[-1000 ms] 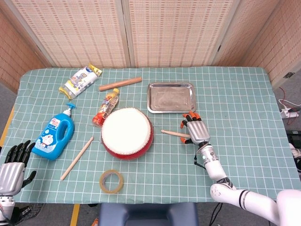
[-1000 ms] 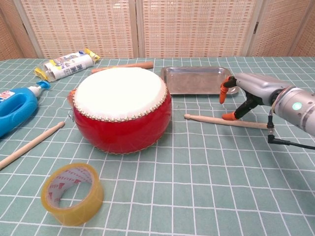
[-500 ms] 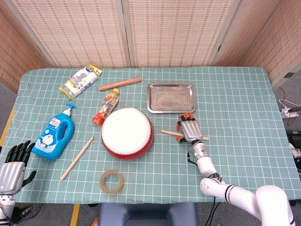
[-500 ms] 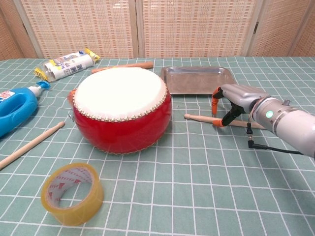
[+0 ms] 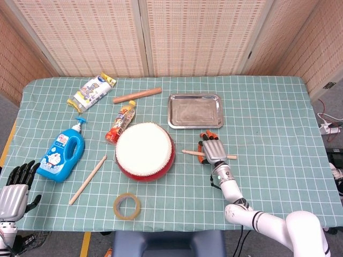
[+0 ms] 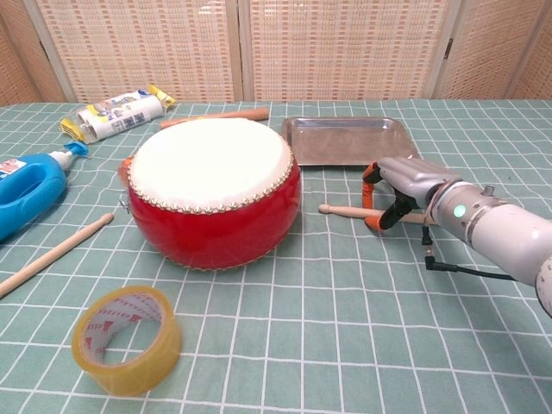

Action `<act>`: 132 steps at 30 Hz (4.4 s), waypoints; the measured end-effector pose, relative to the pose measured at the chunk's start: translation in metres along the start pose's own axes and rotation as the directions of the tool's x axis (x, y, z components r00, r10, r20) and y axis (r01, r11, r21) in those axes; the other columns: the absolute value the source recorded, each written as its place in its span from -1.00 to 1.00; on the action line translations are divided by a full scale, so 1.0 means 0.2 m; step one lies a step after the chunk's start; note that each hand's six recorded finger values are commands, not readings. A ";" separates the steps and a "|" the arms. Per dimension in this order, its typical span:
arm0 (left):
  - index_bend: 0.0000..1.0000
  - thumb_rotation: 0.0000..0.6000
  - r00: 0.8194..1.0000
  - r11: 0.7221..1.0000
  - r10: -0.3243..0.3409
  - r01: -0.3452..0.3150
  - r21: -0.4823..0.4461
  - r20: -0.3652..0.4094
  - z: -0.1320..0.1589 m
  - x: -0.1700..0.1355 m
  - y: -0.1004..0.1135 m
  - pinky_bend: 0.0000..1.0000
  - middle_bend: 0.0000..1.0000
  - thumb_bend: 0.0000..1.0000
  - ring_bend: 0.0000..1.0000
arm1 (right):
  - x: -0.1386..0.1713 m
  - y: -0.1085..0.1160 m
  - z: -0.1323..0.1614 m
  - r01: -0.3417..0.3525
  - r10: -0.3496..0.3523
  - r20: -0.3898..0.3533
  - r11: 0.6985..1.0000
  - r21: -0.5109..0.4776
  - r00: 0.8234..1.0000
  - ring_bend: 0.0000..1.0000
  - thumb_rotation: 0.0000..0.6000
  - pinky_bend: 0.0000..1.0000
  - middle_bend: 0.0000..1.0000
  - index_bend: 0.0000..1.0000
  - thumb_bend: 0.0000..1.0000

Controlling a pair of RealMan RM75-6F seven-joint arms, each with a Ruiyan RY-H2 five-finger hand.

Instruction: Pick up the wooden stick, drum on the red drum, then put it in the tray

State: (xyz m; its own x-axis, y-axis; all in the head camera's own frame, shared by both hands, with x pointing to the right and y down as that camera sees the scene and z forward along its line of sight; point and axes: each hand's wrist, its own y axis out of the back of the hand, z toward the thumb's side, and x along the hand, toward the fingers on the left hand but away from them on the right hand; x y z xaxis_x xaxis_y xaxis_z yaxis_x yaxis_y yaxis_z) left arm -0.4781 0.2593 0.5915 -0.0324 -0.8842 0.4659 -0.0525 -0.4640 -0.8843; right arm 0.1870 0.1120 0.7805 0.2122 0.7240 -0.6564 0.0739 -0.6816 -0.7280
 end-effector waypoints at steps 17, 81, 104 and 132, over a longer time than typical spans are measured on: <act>-0.99 1.00 0.999 1.000 0.011 -0.011 0.004 0.034 0.06 -0.02 0.02 -1.00 -1.00 -0.54 -1.00 | 0.23 0.32 -0.08 0.044 -0.133 -0.097 0.782 -0.622 0.986 -0.93 0.94 -0.71 -0.65 0.16 -0.12; -0.99 1.00 0.999 0.999 -0.045 0.045 0.015 0.030 0.06 -0.02 -0.03 -1.00 -1.00 -0.54 -1.00 | 0.06 -0.07 -0.02 -0.428 -0.001 -0.429 0.051 -0.902 0.903 -0.47 1.00 -0.39 -0.36 -0.01 -0.05; -0.99 1.00 0.997 0.998 -0.063 0.062 0.011 0.037 0.06 -0.01 -0.04 -1.00 -1.00 -0.53 -1.00 | 0.02 -0.11 0.08 -0.416 0.016 -0.416 0.071 -0.907 0.909 0.45 1.00 0.41 0.31 0.38 -0.87; -0.99 1.00 0.998 0.998 -0.049 0.048 0.030 0.032 0.05 0.00 -0.04 -1.00 -1.00 -0.53 -1.00 | 0.07 -0.02 0.11 -0.381 -0.098 -0.400 0.165 -0.910 0.911 1.00 1.00 1.00 1.00 1.00 0.30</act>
State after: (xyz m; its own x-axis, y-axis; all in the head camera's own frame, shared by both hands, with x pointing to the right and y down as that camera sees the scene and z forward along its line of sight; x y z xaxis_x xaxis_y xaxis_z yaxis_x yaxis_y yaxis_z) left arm -0.4683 0.2626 0.5974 0.0025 -0.8619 0.5070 -0.0240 -0.5069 -0.8617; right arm 0.1685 0.1267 0.7699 0.5757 0.6841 -0.4478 0.8176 -0.4847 0.3106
